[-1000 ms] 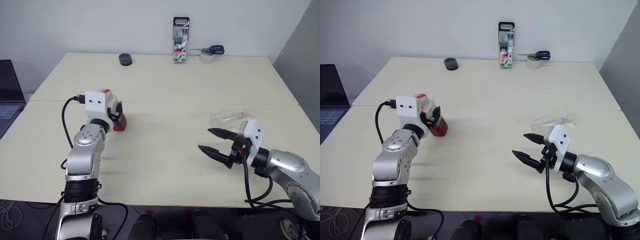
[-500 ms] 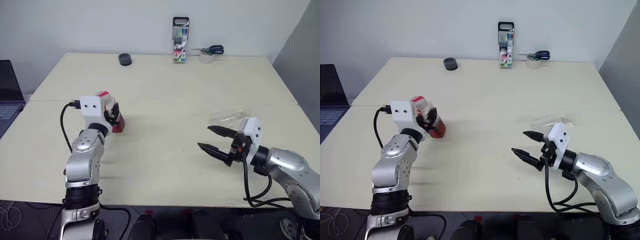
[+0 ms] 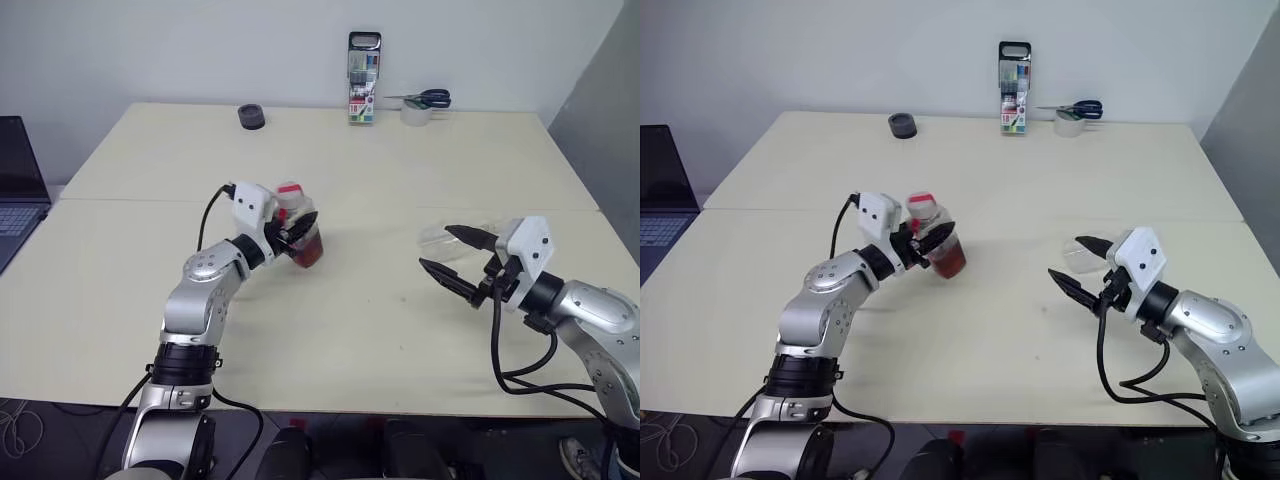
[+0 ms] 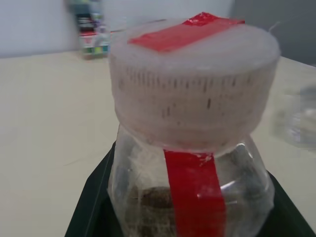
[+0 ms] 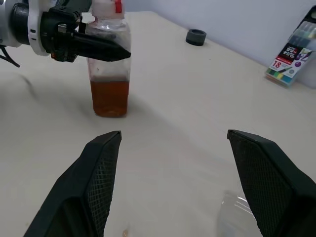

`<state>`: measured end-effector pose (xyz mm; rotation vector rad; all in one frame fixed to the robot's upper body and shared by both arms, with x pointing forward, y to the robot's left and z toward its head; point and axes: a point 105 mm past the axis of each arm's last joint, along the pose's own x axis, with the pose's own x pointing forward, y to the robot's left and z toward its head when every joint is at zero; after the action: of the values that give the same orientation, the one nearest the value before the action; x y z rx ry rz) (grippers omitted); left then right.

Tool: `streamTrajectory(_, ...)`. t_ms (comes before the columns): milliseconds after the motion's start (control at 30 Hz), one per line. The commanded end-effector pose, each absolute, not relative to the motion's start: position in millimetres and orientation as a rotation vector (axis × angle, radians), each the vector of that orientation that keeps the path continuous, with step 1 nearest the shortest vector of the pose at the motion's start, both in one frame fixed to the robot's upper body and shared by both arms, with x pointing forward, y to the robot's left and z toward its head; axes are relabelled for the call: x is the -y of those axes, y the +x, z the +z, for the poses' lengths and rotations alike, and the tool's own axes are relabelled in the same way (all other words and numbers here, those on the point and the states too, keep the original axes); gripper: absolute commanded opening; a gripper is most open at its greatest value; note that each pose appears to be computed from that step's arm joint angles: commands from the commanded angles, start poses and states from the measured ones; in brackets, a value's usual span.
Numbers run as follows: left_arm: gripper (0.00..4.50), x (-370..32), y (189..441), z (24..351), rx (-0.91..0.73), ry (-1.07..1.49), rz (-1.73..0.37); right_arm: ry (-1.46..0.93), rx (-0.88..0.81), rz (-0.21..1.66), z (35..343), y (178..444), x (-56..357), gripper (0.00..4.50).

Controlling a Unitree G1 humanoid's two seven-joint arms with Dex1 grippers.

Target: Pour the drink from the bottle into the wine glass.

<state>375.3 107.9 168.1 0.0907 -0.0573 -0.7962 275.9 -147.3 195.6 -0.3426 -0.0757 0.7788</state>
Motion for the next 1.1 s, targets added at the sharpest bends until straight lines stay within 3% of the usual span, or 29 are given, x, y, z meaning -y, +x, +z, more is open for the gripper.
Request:
streamTrajectory(33,1.81,-80,368,186,0.138,0.160,-1.014,-0.339,0.142,0.809,225,267,134,3.67)
streamTrajectory(200,1.81,-52,367,186,0.151,0.226,-1.236,-0.278,0.163,0.839,246,267,113,3.67)
streamTrajectory(500,1.81,-24,359,189,0.153,0.198,-1.438,-0.226,0.121,0.838,247,281,83,3.67)
streamTrajectory(767,1.81,-24,359,190,0.153,0.209,-1.463,-0.227,0.126,0.775,244,299,75,3.67)
streamTrajectory(1100,1.81,-26,359,189,0.153,0.231,-1.467,-0.212,0.124,0.782,238,301,63,3.67)
